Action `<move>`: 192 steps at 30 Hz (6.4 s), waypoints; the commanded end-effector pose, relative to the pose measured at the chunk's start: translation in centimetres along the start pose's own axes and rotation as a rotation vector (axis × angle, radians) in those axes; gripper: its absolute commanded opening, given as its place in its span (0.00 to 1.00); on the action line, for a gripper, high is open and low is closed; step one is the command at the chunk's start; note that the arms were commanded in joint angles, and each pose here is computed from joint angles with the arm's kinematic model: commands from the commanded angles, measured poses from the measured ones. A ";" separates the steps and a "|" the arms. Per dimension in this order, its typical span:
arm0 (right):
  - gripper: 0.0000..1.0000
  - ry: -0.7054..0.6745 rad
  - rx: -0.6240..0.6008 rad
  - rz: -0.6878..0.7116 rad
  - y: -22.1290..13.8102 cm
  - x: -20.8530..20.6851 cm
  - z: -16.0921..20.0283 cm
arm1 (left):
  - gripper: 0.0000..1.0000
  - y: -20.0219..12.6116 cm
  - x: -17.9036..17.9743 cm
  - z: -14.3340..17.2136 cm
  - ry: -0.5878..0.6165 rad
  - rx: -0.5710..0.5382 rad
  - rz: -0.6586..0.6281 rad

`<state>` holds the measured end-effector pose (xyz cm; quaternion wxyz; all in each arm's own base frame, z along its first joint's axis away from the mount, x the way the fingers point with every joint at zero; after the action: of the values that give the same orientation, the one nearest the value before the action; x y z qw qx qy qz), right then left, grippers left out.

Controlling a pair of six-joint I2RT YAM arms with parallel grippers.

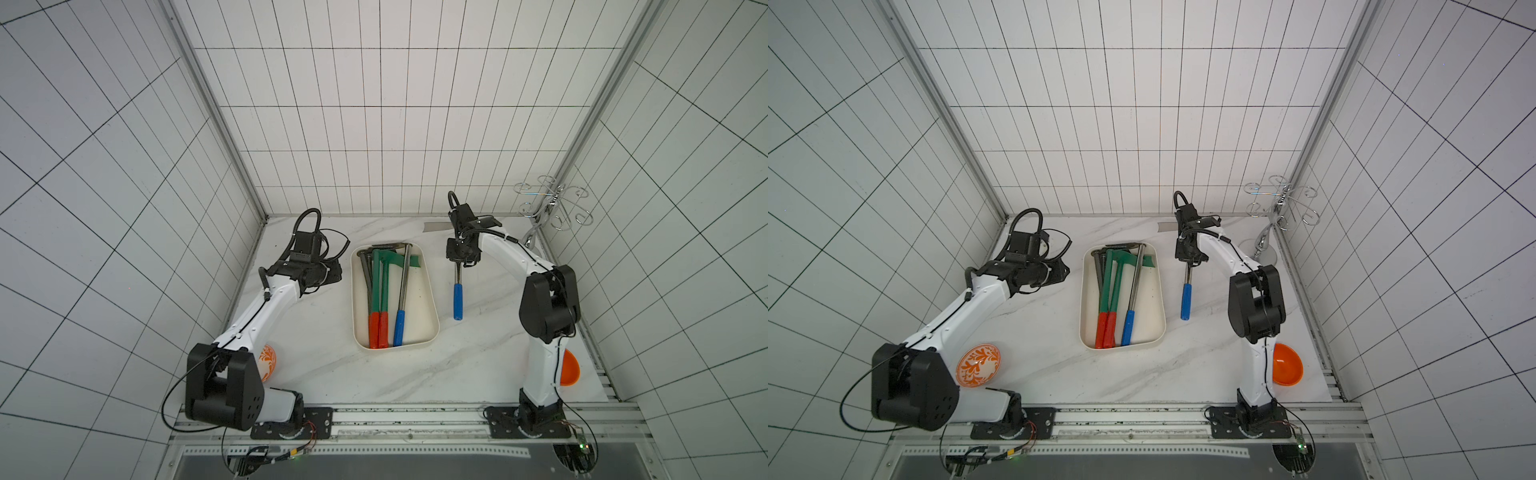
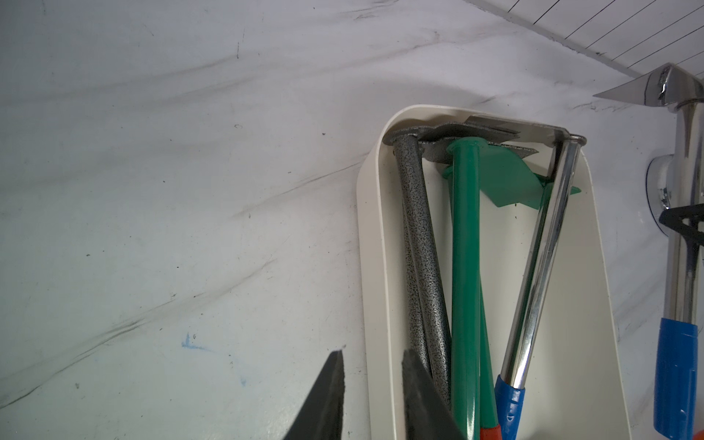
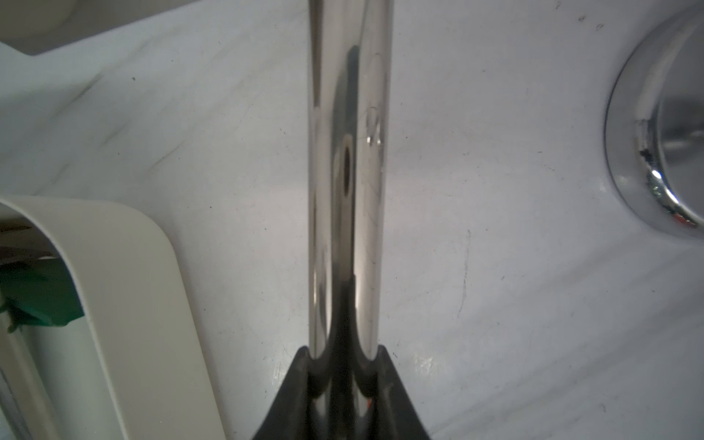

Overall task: Put the small hoe into the storage box
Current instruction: Pick up the hoe from the center of the board, then place the hoe in the storage box.

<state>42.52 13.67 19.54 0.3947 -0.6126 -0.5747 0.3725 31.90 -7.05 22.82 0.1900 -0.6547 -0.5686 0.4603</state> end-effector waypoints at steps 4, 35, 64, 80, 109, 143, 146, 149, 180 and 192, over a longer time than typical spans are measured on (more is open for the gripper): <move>0.00 0.000 -0.110 0.006 -5.5 0.6 -1.4 | 0.29 0.2 0.1 -0.1 -0.006 -0.020 0.014; 0.00 -0.155 -0.144 0.004 -9.7 11.1 0.2 | 0.29 5.4 -0.1 0.6 -0.052 0.053 0.064; 0.00 -0.231 -0.088 0.080 -6.6 14.3 1.8 | 0.29 9.3 -0.9 1.7 -0.050 0.115 0.061; 0.00 -0.231 -0.075 0.114 -6.7 14.0 2.9 | 0.29 10.0 -1.4 1.8 -0.036 0.121 0.057; 0.00 -0.158 -0.116 0.112 -11.4 13.0 4.3 | 0.27 10.0 -1.5 1.7 -0.029 0.122 0.059; 0.00 -0.116 -0.077 0.195 -7.7 13.1 3.7 | 0.27 9.9 -1.7 1.5 -0.028 0.118 0.070; 0.00 -0.115 -0.071 0.210 -7.4 12.9 3.7 | 0.27 9.9 -1.8 1.5 -0.028 0.118 0.074; 0.00 -0.109 -0.078 0.228 -7.3 12.7 3.6 | 0.27 9.8 -1.7 1.5 -0.026 0.117 0.072; 0.00 -0.116 -0.087 0.179 -5.7 14.9 4.1 | 0.27 9.9 -1.8 1.5 -0.026 0.119 0.077; 0.00 -0.182 -0.041 0.187 -3.0 16.9 5.7 | 0.27 9.8 -1.8 1.5 -0.026 0.118 0.075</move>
<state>36.54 29.88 18.65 0.2971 -0.6327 -0.5347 0.4749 35.52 -11.21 14.19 0.2191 -0.6396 -0.5241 0.5178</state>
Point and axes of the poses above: each gripper's point midway between its finger pads, its own y axis out along the fingers, its own x axis along the line the jaws close on, z = x × y, the point moved 8 cm from there along -y, back along the fingers, and after that the axes turned 3 degrees about -y, right-handed, at the moved point
